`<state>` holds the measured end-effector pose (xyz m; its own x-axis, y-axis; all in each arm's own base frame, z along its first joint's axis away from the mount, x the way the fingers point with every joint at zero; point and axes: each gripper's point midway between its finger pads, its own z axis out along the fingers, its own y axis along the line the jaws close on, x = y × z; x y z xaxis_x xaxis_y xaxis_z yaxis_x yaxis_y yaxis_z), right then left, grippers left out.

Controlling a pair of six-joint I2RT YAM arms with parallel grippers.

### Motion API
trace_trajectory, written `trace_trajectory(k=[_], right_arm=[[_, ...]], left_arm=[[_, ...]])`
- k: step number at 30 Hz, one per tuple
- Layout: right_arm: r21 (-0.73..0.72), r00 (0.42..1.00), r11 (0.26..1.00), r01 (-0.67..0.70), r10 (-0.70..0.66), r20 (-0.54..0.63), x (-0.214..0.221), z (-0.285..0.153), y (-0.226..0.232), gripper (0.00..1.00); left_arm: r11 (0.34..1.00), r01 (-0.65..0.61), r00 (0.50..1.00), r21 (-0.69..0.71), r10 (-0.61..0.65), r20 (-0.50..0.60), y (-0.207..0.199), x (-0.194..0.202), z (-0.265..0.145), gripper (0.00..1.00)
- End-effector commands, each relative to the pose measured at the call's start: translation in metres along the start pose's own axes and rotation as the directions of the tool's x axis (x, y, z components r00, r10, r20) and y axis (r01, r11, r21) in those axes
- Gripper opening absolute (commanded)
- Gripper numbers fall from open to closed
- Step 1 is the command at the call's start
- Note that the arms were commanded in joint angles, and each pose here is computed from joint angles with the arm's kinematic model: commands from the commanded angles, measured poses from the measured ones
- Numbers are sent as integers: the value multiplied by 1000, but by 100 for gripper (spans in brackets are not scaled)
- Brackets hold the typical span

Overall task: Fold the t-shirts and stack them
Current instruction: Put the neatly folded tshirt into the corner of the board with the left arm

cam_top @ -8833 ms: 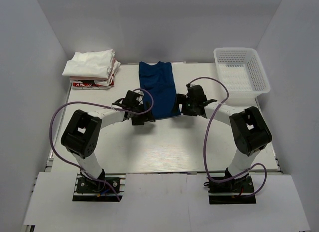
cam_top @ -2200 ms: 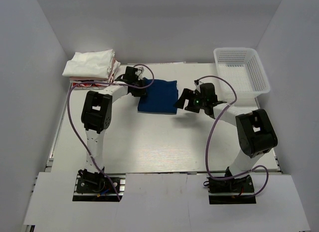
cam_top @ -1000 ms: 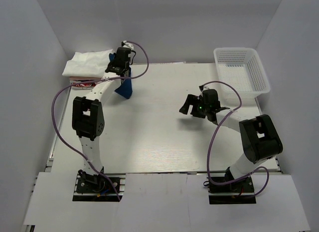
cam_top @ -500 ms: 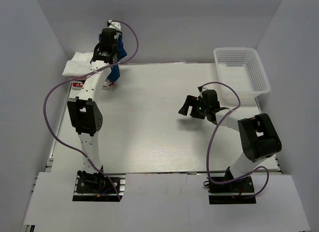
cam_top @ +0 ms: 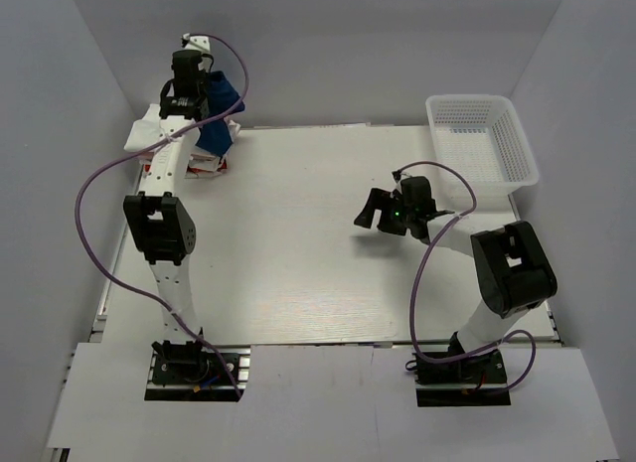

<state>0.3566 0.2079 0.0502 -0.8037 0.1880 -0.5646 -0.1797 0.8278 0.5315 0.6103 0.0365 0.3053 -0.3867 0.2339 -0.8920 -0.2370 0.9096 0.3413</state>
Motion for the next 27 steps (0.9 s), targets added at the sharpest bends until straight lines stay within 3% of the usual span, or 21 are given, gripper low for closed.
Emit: trace_trajectory(k=[1,8,16,21,27], right_arm=[[-22,1000,1000,13,-13,23,-16,4,9,90],[-24,1000,1000,5,-5,12,-22,9,13,90],[-48,1000,999,0,-1,-26,-23,11,21,90],[-54,999,999,0,-2,-33,-23,8,25,90],[-41,999,999,-9,7,-45,-21,10,23,90]], left_arm=[[998,55,998,-10,-55,22,18,-2,13,0],[989,126,992,-84,-127,-10,63,28,47,0],[984,150,988,-91,-154,-32,82,62,82,0],[979,196,979,-48,-198,-39,86,72,93,1],[968,233,971,-91,-237,-40,112,82,101,0]])
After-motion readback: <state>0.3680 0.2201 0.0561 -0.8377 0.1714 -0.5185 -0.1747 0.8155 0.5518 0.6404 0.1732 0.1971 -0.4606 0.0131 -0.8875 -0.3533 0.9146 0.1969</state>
